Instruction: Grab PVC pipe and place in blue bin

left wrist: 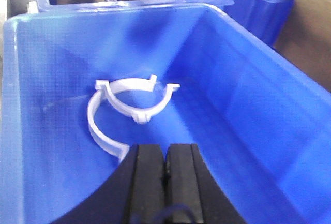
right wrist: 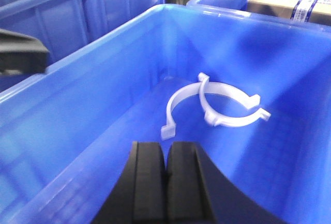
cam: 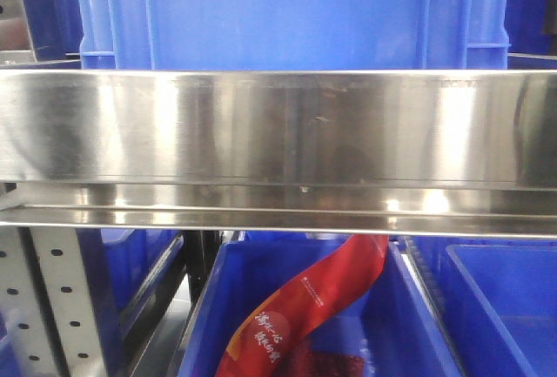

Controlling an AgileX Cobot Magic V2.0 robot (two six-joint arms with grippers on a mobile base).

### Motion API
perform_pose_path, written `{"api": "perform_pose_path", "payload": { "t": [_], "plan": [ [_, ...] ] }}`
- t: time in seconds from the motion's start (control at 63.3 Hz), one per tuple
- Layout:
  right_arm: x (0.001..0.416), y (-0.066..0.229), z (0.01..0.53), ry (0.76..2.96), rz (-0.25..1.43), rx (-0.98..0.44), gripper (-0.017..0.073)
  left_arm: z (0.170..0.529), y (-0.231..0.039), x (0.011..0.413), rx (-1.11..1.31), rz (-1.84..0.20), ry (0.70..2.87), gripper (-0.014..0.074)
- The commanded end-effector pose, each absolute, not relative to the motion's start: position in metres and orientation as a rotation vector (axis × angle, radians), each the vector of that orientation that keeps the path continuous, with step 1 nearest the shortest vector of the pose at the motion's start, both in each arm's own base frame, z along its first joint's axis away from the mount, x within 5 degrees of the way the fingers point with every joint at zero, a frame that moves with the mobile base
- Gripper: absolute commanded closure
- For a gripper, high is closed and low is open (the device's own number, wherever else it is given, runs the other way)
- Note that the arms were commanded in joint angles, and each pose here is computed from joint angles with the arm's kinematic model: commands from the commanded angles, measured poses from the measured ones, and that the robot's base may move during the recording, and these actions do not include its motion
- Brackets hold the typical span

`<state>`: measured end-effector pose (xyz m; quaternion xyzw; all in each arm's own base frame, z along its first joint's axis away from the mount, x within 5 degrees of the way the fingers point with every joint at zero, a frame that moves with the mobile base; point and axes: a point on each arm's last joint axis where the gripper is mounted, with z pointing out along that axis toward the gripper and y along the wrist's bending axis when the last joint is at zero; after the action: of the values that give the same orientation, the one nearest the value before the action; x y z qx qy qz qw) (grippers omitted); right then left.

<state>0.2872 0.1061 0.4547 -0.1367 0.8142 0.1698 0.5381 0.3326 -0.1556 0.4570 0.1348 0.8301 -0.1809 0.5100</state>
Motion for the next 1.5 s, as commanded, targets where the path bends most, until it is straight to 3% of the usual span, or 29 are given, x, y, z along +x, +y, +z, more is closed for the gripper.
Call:
{"api": "perform_pose_path", "payload": {
  "t": [0.0,0.269,0.68,0.901,1.186,1.486],
  "plan": [
    [0.267,0.101,0.474,1.868,0.409,-0.328,0.0727,0.483,-0.150,0.310,0.307,-0.496,1.931,0.0704],
    [0.223,0.084,0.504,1.673,0.374,-0.323,0.0727,0.486,-0.131,0.264,0.253,-0.542,1.741,0.0704],
    [0.153,0.055,0.426,1.585,0.342,-0.243,0.0727,0.406,-0.098,0.190,0.193,-0.556,1.567,0.0704],
    [0.110,0.043,0.416,1.581,0.355,-0.265,0.0727,0.382,-0.081,0.158,0.194,-0.555,1.573,0.0704],
    [0.083,0.036,0.421,1.537,0.364,-0.275,0.0727,0.384,-0.076,0.147,0.191,-0.560,1.544,0.0704],
    [0.082,0.036,0.421,1.534,0.364,-0.274,0.0727,0.385,-0.076,0.148,0.188,-0.561,1.533,0.0704]
  ]
}}
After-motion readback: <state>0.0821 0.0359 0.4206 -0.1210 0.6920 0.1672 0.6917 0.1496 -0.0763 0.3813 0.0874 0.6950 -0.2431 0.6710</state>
